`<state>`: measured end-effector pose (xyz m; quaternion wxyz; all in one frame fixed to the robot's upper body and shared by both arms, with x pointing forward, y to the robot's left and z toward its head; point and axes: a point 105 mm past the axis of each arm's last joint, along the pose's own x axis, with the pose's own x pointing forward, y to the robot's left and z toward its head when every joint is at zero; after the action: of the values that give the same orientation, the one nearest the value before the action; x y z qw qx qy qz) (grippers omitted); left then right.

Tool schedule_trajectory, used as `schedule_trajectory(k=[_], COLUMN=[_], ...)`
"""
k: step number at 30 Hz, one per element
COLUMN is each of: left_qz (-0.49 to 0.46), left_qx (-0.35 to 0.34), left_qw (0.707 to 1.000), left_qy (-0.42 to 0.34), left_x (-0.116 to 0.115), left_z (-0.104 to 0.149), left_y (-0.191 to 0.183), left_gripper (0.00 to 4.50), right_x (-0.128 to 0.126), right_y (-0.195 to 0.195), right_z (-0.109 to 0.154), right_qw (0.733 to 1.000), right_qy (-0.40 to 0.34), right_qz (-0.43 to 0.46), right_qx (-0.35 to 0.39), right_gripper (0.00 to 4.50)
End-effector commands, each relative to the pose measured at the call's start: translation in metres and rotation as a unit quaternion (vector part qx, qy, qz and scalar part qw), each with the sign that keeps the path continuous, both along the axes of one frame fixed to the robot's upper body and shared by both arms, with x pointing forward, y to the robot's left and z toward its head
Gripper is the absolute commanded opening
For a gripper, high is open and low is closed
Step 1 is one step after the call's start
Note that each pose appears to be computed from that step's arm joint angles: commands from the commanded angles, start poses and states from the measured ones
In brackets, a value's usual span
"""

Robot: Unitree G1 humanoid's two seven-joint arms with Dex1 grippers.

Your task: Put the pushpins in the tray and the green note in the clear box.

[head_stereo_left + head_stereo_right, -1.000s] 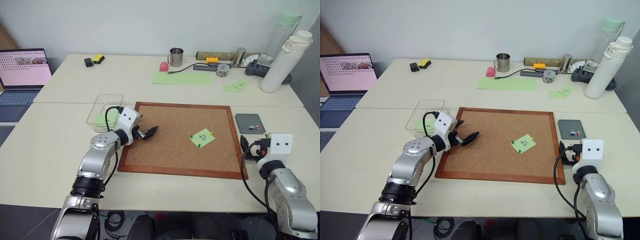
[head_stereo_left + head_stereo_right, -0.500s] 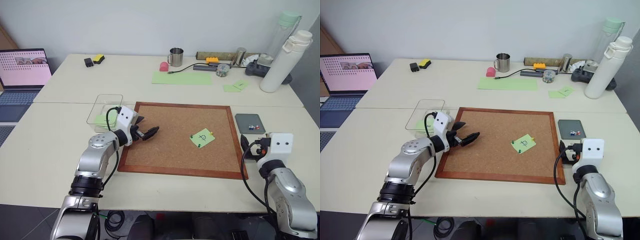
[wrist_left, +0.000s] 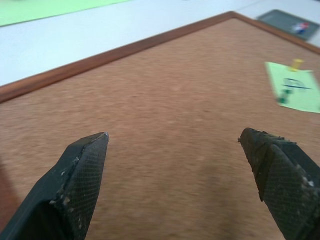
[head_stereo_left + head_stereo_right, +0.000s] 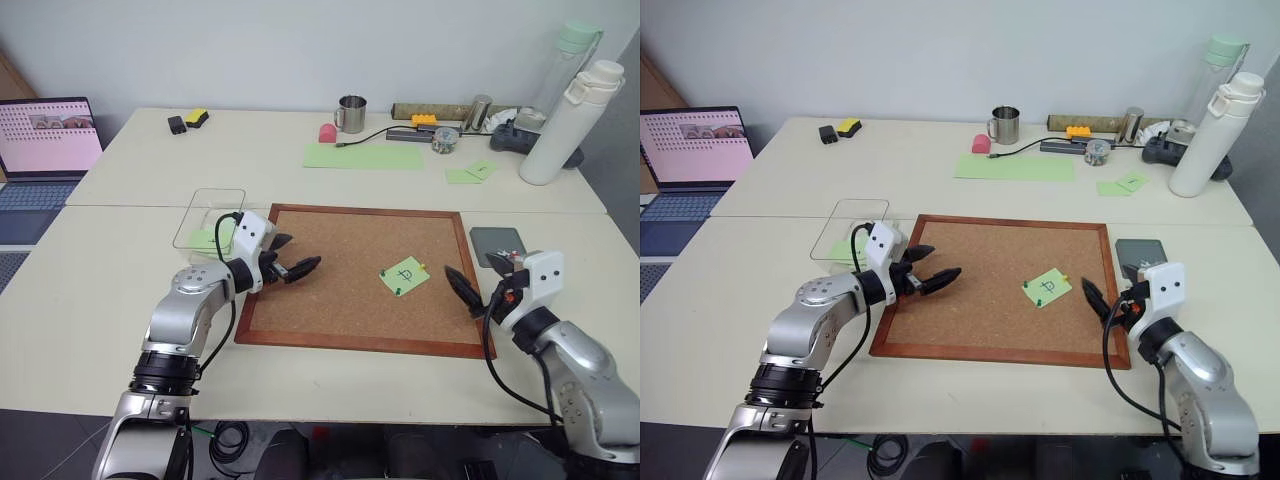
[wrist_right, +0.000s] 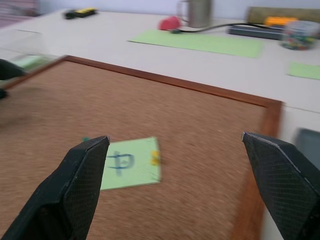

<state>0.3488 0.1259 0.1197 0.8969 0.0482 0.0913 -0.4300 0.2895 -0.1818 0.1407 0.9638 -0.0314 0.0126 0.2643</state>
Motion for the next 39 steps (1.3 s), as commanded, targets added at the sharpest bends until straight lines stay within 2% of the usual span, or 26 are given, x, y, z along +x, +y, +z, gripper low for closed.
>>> schedule_trajectory(k=[1, 16, 20, 26, 29, 31, 39], left_qz=[-0.044, -0.074, -0.083, -0.088, -0.092, -0.102, -0.104], left_qx=[0.005, 0.003, 0.003, 0.028, 0.085, 0.100, 0.096], left_qw=[0.998, 0.996, 0.995, 0.995, 0.992, 0.990, 0.990], left_qy=[-0.034, -0.057, -0.053, -0.029, 0.005, 0.014, 0.013], left_x=[-0.007, -0.009, -0.010, -0.010, -0.013, -0.017, -0.017], left_z=[0.020, 0.025, 0.021, -0.005, -0.036, -0.046, -0.047], left_y=[-0.011, -0.027, -0.031, -0.031, -0.029, -0.029, -0.028], left_gripper=[3.66, 0.69, 0.02, 0.02, 0.02, 0.02, 0.02], right_x=[0.007, 0.019, 0.019, 0.026, 0.031, 0.035, 0.048], right_y=[-0.003, 0.016, 0.018, 0.019, 0.021, 0.023, 0.027], right_z=[0.009, -0.004, -0.004, -0.007, -0.012, -0.015, -0.027], right_qw=[1.000, 0.998, 0.998, 0.999, 0.999, 0.999, 0.999], right_qy=[-0.011, 0.003, 0.000, 0.000, 0.006, 0.011, 0.033], right_qz=[0.023, 0.050, 0.046, 0.025, 0.017, 0.016, 0.008], right_qx=[-0.014, -0.033, -0.035, -0.042, -0.050, -0.051, -0.024], right_gripper=[4.50, 4.50, 4.50, 4.50, 4.50, 4.50, 4.50])
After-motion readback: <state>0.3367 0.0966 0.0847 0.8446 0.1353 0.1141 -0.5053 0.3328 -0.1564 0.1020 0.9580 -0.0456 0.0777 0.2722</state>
